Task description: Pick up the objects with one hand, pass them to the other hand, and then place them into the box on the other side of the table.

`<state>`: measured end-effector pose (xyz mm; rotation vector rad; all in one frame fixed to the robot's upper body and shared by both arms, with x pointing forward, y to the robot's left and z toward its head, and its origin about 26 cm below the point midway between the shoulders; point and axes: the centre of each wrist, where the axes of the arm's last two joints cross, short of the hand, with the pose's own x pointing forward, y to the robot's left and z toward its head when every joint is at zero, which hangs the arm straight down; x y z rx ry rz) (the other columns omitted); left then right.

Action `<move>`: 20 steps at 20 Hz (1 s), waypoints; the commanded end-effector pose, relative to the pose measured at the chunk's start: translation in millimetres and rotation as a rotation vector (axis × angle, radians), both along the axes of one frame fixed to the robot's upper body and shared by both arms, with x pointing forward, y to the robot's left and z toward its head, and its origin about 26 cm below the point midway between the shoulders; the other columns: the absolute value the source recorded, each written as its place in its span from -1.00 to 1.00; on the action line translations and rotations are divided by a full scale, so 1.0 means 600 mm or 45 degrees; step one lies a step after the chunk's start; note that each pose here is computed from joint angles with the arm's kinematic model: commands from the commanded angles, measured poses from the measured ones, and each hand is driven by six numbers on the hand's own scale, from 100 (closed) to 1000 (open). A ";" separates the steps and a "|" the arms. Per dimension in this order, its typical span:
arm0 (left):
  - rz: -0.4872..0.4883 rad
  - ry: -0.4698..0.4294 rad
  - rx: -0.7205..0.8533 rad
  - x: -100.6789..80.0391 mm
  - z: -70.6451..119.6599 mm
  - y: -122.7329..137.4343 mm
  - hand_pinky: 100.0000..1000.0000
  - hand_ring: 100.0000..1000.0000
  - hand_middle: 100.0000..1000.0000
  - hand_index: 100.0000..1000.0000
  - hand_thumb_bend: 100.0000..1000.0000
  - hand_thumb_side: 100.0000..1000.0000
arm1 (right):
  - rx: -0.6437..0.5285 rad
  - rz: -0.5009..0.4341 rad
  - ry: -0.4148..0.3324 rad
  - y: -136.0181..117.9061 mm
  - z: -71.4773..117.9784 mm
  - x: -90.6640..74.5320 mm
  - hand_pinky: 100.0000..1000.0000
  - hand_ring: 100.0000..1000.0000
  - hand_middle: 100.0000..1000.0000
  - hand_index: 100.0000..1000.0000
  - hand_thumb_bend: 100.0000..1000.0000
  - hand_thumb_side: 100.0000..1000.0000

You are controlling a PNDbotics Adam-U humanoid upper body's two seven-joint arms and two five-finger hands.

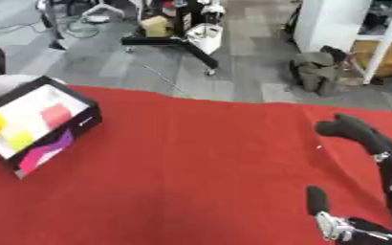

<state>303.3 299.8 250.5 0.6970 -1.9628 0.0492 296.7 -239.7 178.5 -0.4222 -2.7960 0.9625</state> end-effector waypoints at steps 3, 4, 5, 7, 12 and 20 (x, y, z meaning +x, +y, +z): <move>-0.216 -0.276 -0.014 -0.008 -0.036 -0.075 0.98 0.53 0.49 0.14 -0.41 0.32 | 0.015 -0.032 -0.010 -0.002 0.011 -0.004 0.82 0.61 0.52 0.97 -0.96 -0.66; -0.305 -0.287 -0.022 -0.009 -0.047 -0.088 0.99 0.52 0.48 0.12 -0.43 0.34 | 0.013 -0.030 -0.006 0.000 0.011 -0.004 0.82 0.62 0.53 0.97 -0.98 -0.67; -0.389 -0.276 -0.046 -0.011 -0.061 -0.102 1.00 0.52 0.48 0.12 -0.44 0.35 | 0.009 -0.027 -0.002 0.002 0.011 -0.004 0.82 0.62 0.53 0.97 -1.00 -0.68; -0.542 -0.248 -0.061 -0.016 -0.086 -0.131 1.00 0.52 0.48 0.11 -0.46 0.38 | 0.002 -0.019 0.016 0.008 0.007 -0.003 0.83 0.63 0.55 0.97 -1.00 -0.71; -0.816 -0.163 -0.079 -0.035 -0.128 -0.207 1.00 0.51 0.46 0.08 -0.53 0.45 | -0.047 0.053 0.021 0.025 0.007 -0.004 0.83 0.65 0.57 0.97 -1.00 -0.74; -0.960 -0.078 -0.097 -0.061 -0.156 -0.271 1.00 0.50 0.45 0.05 -0.60 0.52 | -0.068 0.135 0.070 0.048 -0.002 -0.003 0.85 0.65 0.56 0.96 -1.00 -0.74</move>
